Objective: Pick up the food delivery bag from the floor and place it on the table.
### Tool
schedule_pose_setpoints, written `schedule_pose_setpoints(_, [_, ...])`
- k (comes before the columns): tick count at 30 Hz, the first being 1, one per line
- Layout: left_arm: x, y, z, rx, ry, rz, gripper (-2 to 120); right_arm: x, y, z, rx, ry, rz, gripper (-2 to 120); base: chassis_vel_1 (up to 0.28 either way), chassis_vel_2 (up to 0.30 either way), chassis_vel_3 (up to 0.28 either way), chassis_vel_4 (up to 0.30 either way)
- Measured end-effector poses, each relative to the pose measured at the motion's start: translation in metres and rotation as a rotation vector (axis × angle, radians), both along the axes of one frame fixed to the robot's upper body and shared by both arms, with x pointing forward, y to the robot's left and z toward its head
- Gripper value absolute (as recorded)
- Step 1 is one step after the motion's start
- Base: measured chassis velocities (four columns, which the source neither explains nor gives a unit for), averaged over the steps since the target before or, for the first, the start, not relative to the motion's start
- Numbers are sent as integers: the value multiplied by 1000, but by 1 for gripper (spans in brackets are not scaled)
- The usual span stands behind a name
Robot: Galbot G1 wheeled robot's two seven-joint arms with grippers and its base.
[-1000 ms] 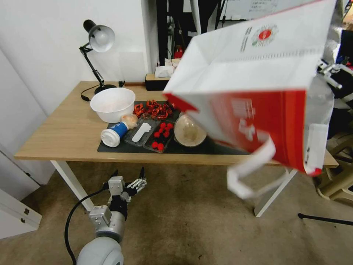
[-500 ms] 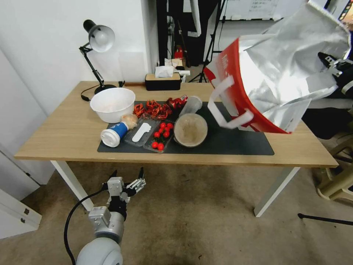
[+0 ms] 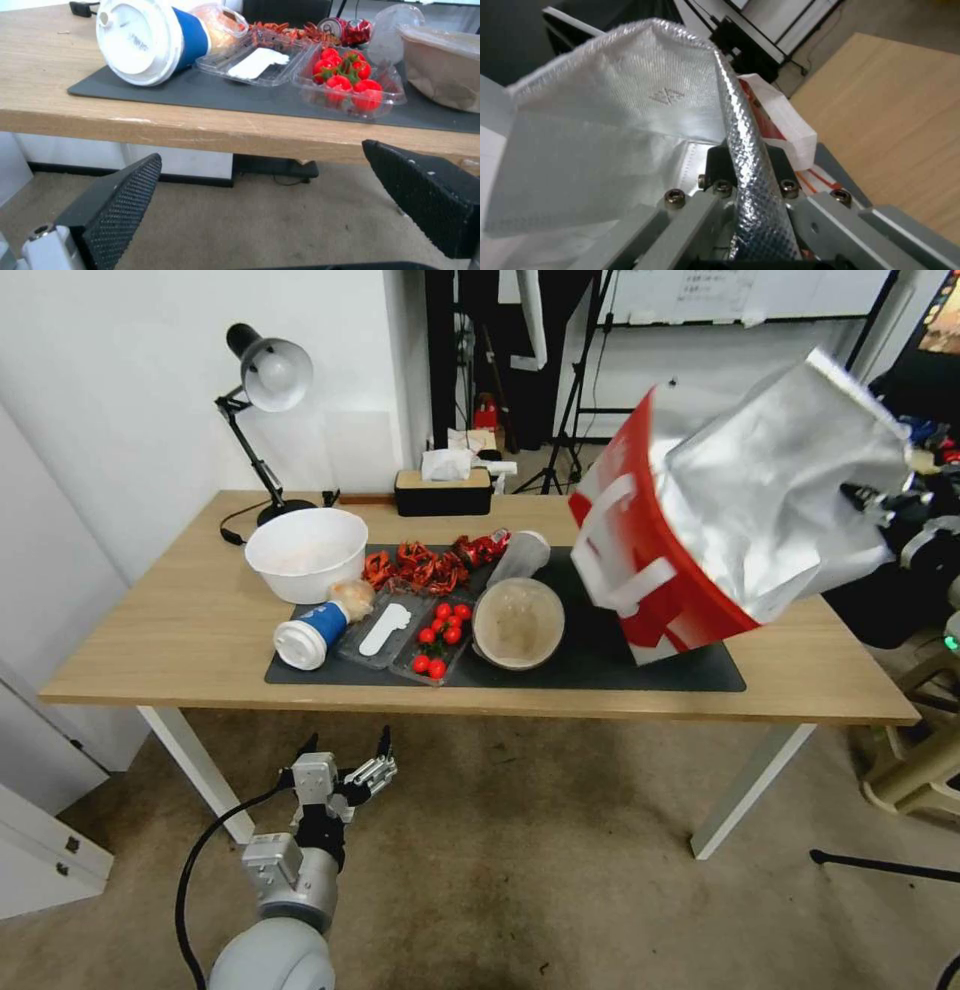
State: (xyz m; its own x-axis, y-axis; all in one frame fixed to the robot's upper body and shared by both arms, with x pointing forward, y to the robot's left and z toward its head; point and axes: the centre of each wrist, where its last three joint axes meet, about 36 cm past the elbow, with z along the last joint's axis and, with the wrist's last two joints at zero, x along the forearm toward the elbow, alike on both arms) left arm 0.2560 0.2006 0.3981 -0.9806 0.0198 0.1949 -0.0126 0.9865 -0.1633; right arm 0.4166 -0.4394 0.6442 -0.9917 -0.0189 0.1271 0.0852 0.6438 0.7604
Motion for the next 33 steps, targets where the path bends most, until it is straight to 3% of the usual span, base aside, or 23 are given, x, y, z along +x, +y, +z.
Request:
schedule_pose_setpoints(11, [-2, -1, -1, 13, -6, -5, 100, 8, 5, -5, -11, 121, -13, 0, 0, 0, 0, 0])
schedule_pose_setpoints(33, [-6, -3, -3, 13, -8, -1, 100, 11, 2, -6, -41, 134, -20, 0, 0, 0, 0, 0])
